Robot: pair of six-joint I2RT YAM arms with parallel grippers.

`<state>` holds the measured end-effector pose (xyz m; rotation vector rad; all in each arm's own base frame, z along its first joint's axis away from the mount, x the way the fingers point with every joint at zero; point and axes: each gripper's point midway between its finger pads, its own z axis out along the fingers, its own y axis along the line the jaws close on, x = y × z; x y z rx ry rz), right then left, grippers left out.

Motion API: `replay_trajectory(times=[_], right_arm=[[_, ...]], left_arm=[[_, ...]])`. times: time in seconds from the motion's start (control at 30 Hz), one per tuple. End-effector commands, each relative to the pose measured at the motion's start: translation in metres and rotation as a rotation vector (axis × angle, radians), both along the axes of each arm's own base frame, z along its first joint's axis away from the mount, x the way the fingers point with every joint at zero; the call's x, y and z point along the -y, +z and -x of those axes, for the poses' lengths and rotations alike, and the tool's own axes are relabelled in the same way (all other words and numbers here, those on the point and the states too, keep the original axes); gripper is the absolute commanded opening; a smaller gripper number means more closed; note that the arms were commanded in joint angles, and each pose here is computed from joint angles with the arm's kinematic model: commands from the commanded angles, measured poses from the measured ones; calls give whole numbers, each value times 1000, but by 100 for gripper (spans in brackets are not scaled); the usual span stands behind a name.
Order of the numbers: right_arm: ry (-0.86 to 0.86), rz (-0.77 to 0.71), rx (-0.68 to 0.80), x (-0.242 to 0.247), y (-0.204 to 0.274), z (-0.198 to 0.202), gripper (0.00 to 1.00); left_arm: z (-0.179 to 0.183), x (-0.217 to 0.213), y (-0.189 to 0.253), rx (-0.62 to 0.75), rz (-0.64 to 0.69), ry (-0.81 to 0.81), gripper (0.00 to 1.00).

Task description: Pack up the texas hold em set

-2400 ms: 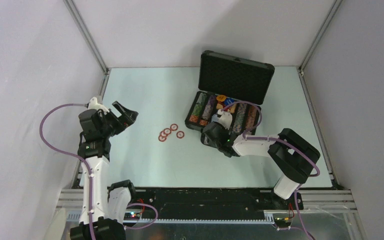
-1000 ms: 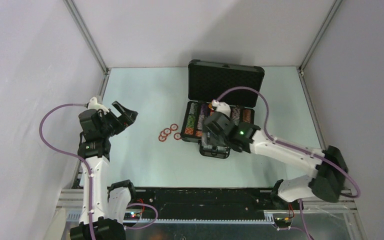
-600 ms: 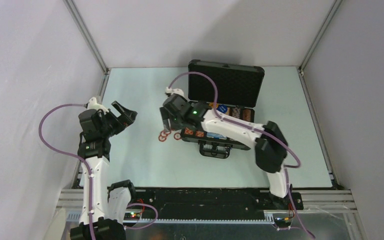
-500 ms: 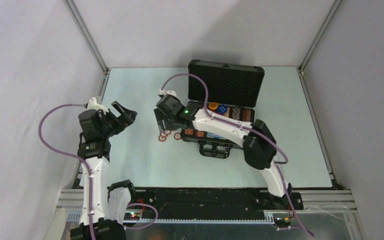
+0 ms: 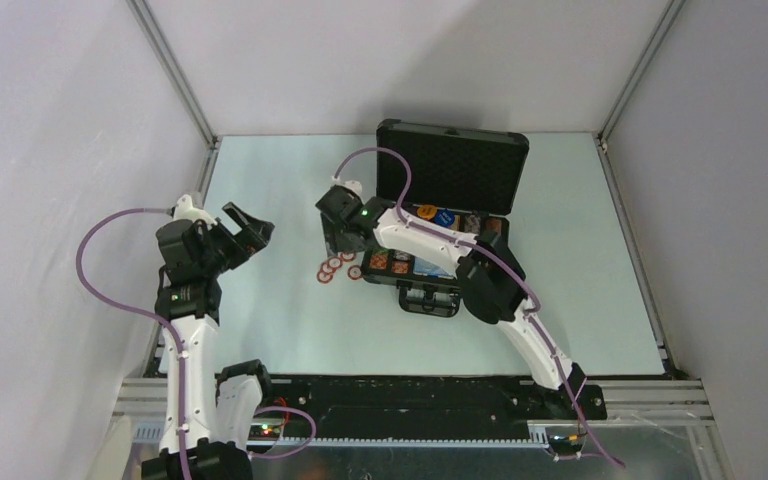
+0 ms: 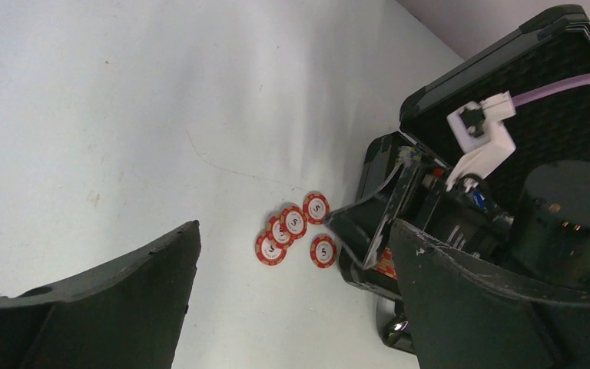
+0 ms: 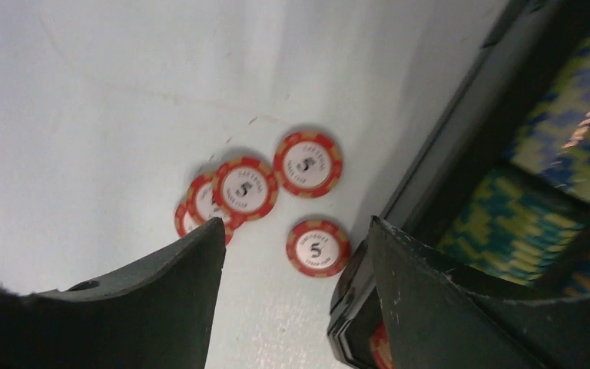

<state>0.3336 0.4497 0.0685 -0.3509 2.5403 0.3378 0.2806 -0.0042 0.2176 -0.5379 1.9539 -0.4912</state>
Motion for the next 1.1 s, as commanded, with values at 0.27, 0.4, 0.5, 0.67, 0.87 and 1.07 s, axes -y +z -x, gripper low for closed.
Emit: replay_trajectory(times=[0.27, 0.4, 0.5, 0.67, 0.87, 1.07], right_arm=[[-233, 243, -104, 98, -38, -29, 75], [-229, 282, -145, 112, -50, -27, 75], [-228, 315, -170, 122, -58, -27, 75], [-249, 379, -212, 146, -67, -25, 76], [-268, 422, -234, 168, -72, -18, 76], [-282, 459, -259, 188, -79, -12, 76]], left_arm=[[0, 1, 5, 28, 0, -10, 97], [0, 1, 5, 28, -1, -10, 97], [0, 1, 4, 27, -2, -9, 97], [0, 1, 4, 27, -2, -9, 97], [0, 1, 4, 27, -2, -10, 97], [0, 1, 4, 25, 0, -10, 97]])
